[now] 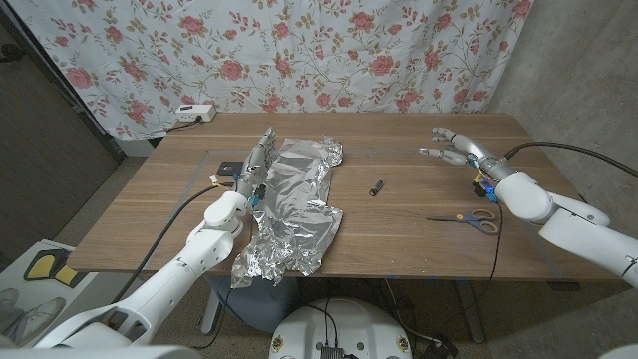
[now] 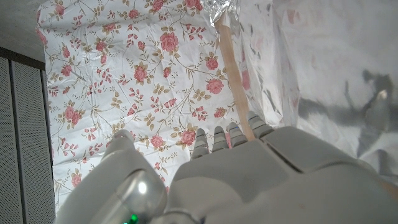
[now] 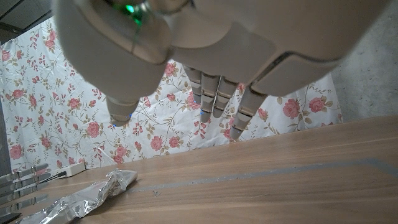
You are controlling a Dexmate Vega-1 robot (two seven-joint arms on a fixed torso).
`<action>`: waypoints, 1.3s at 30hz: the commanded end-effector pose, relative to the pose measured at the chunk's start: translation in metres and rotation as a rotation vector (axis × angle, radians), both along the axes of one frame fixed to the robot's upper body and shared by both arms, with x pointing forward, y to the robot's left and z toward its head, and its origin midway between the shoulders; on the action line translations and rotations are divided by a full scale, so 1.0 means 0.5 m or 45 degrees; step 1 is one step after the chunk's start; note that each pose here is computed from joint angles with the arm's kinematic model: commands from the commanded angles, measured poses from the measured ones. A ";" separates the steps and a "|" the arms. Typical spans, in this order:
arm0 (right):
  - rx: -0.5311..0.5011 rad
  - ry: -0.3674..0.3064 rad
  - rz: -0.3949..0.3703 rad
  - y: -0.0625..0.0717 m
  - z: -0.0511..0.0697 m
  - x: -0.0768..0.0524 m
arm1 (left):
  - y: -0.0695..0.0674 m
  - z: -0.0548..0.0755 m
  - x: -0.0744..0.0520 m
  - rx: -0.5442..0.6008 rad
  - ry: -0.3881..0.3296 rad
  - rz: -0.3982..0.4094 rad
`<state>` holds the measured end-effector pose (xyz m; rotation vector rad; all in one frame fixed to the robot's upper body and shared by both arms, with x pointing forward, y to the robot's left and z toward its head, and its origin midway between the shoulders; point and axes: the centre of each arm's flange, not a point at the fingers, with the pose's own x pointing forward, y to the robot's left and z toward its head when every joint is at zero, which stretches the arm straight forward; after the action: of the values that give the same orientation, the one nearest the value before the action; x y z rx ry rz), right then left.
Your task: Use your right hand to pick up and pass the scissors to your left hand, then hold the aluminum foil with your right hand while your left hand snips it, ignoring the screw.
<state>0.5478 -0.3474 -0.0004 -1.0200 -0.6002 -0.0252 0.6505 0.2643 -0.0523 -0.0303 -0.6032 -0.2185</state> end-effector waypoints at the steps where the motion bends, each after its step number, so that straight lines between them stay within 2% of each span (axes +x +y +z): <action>1: -0.061 -0.033 -0.013 -0.005 -0.007 -0.017 | -0.007 -0.001 0.005 -0.009 0.001 -0.004; 9: -0.145 -0.012 -0.049 -0.004 -0.013 -0.025 | -0.001 -0.005 0.005 -0.009 0.008 0.002; 19: -0.179 0.014 -0.061 -0.017 -0.019 -0.035 | 0.008 -0.020 0.002 -0.011 0.027 0.007; 29: -0.197 0.008 -0.090 -0.031 -0.026 -0.060 | 0.017 -0.026 -0.006 -0.016 0.032 0.020; 36: -0.209 0.035 -0.105 -0.042 -0.040 -0.072 | 0.019 -0.028 -0.009 -0.008 0.042 0.024; 39: -0.238 0.063 -0.117 -0.044 -0.038 -0.079 | 0.019 -0.030 -0.012 -0.006 0.031 0.042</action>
<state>0.5194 -0.3634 -0.0148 -1.1862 -0.5594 -0.0336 0.6473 0.2715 -0.0641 -0.0363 -0.5804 -0.2036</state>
